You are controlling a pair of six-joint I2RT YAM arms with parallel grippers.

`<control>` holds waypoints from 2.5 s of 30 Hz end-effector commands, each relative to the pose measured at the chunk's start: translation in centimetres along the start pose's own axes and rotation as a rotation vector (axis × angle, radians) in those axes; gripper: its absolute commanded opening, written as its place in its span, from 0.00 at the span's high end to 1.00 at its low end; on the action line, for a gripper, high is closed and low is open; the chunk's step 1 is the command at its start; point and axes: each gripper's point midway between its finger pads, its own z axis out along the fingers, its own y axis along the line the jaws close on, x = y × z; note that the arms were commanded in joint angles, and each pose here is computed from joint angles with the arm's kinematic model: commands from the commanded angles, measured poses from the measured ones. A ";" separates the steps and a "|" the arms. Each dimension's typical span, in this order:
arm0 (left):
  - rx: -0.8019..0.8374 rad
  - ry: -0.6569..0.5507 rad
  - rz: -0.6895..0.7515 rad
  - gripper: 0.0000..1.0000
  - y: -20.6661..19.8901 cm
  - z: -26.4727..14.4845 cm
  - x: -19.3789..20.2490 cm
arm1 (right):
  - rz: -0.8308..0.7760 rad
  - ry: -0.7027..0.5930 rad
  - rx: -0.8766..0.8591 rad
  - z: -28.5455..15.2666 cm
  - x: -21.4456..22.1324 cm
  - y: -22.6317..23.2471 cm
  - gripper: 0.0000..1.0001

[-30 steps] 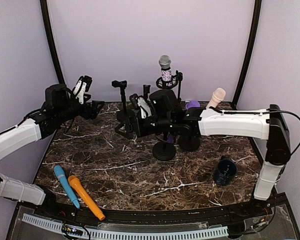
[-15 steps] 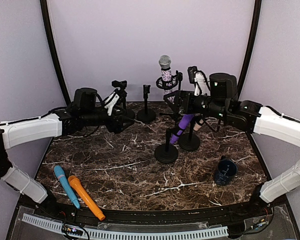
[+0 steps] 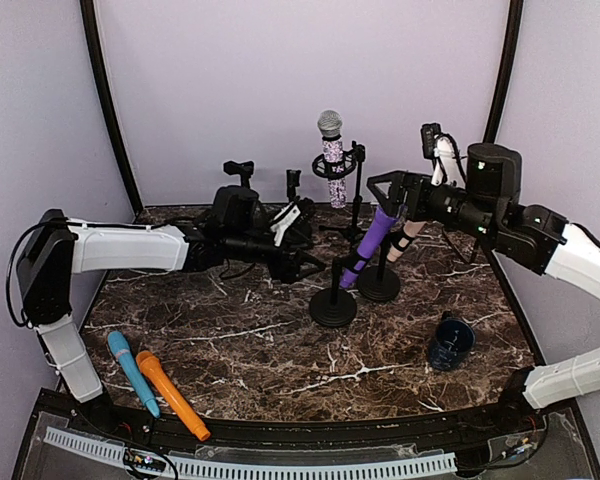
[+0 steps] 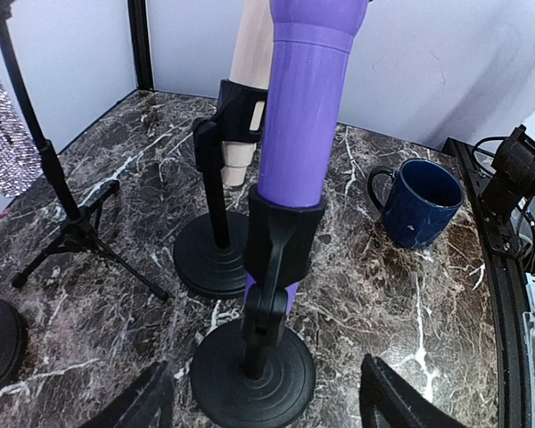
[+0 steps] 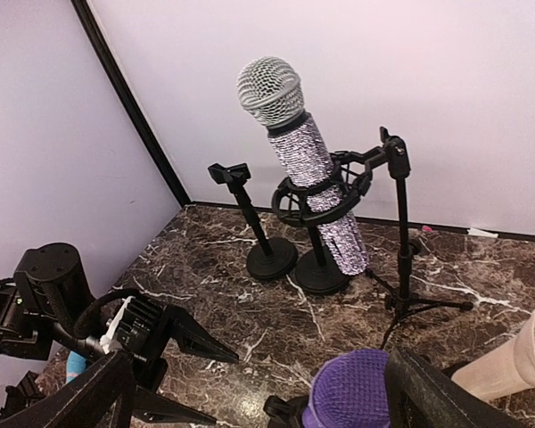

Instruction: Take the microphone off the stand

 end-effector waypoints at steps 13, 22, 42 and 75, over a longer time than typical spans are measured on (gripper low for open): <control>-0.076 0.048 0.032 0.30 1.1 5.5 -0.3 | 0.065 -0.024 0.070 -2.6 0.8 -2.9 0.01; -0.046 0.042 0.044 0.54 0.8 6.0 -0.4 | 0.061 -0.023 0.015 -2.3 1.1 -2.0 0.01; -0.035 0.056 0.072 0.96 0.7 6.2 0.0 | 0.077 -0.028 -0.002 -2.2 1.0 -1.8 0.02; -0.016 0.063 0.095 1.00 -5.0 -4.3 3.8 | 0.140 0.064 -0.326 0.9 5.2 4.4 0.03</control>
